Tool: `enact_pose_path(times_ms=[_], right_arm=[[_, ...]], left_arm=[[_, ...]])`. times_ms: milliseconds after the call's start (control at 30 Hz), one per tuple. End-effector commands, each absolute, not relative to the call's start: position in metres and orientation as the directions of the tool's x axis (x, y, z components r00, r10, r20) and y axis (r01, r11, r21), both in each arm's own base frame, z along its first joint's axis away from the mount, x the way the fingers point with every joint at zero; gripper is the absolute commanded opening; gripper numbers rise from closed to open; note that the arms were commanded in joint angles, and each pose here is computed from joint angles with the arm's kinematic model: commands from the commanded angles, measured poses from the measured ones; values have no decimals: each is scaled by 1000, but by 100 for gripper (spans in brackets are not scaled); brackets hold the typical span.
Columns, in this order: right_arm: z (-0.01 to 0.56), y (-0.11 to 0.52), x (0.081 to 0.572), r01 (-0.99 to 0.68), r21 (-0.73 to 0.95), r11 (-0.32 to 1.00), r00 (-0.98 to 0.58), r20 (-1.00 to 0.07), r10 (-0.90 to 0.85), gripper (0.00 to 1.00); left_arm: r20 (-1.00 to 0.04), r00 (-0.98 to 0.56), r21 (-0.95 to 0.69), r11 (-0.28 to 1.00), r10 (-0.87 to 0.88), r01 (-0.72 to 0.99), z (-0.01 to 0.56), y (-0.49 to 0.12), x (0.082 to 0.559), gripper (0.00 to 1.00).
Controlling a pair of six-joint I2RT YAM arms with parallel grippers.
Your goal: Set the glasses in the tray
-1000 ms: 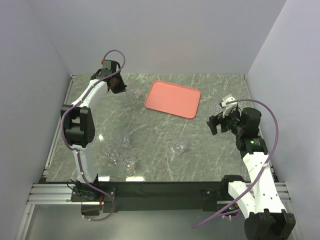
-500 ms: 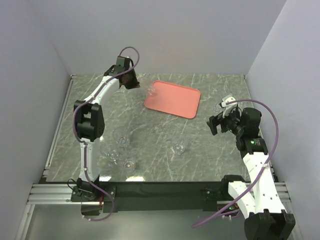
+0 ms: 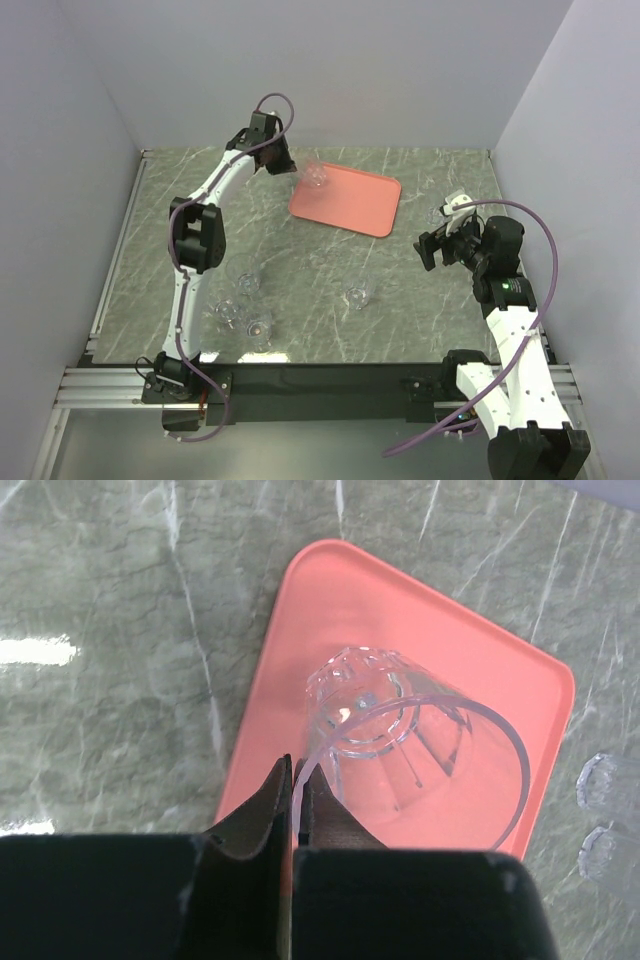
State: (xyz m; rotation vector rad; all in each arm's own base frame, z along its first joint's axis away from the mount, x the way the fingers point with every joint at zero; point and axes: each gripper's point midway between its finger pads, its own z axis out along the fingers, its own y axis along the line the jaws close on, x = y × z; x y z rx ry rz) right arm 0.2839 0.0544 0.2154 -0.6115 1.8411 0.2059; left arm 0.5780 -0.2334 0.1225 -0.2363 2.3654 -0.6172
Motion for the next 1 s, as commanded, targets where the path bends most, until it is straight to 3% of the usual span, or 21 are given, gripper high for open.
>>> enact_pose_path(times_ms=[0,733,967], right_arm=[[219,54,282,-507,-166,846,-216,-926,-311,97],[219,52,282,-500,-170,849,-216,-925,-312,97],[219,51,282,-499,-170,850,-217,-925,-313,97]], left_arm=[[-617,-702,-550,833,-356,61,161,-254,594,1],[-610,-670,-572,820,-422,4,141,-258,615,11],[-610,-674,-562,827,-416,-1,136,-260,614,22]])
